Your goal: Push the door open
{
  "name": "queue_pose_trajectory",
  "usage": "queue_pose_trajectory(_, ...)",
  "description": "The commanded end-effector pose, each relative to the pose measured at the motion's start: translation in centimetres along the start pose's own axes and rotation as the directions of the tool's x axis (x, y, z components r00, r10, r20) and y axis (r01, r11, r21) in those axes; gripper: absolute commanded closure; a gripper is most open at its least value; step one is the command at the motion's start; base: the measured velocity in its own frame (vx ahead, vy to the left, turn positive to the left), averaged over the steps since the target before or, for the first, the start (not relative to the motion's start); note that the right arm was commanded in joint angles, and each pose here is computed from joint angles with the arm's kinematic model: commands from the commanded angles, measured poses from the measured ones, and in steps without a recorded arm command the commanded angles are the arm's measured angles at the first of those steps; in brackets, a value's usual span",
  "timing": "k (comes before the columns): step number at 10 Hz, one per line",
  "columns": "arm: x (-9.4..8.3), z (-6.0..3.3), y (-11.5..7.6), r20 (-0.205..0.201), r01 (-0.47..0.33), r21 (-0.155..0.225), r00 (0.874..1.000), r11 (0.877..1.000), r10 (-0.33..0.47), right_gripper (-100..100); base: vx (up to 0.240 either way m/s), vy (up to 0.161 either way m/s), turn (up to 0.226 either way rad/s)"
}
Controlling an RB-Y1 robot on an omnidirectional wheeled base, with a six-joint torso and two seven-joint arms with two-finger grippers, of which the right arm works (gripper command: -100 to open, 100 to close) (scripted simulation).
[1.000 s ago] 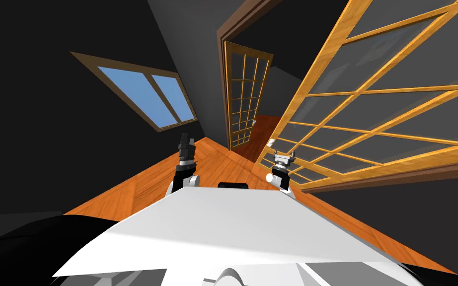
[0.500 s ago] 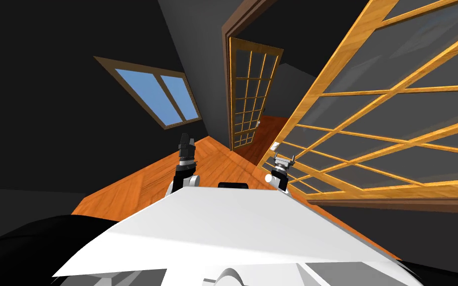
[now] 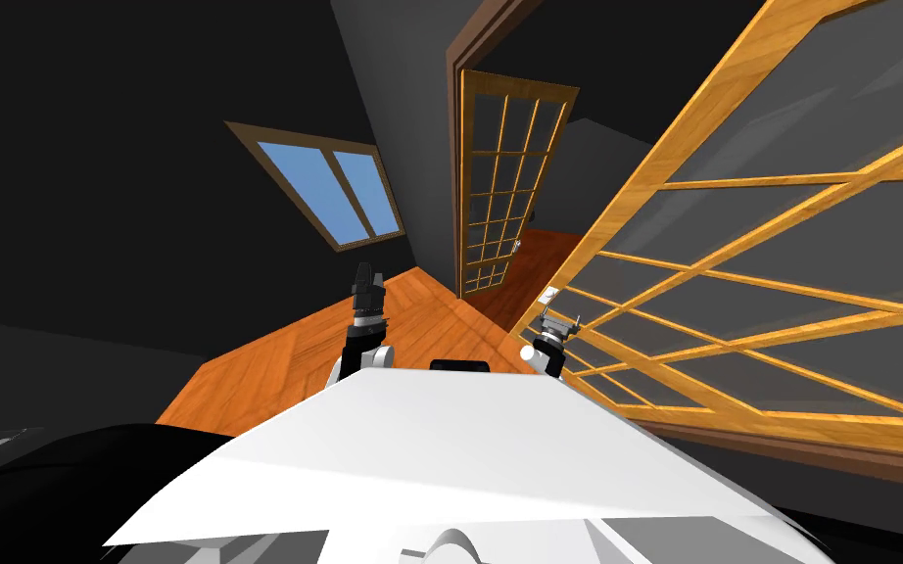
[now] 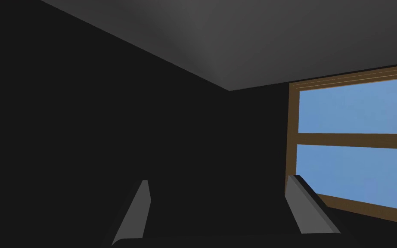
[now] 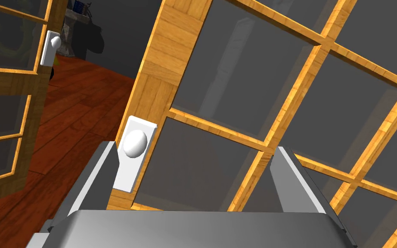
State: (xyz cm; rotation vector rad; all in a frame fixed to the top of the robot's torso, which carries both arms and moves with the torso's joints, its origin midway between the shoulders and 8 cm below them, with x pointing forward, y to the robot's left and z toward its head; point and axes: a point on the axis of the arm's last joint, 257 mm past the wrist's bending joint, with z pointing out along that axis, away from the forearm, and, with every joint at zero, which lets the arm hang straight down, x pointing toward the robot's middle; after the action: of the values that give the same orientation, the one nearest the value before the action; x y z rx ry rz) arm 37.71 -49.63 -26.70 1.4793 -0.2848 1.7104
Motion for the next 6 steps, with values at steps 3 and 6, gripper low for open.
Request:
queue_pose_trajectory(3, -2.9, -1.03, 0.2, 0.067, -0.072, -0.042, 0.995, 0.997, 0.074, -100, 0.053, -0.091, 0.14)
queue_pose_trajectory(6, -5.0, -2.1, 0.3, 0.117, -0.123, -0.079, 0.984, 0.989, 0.131, -100, 0.042, -0.096, 0.128)
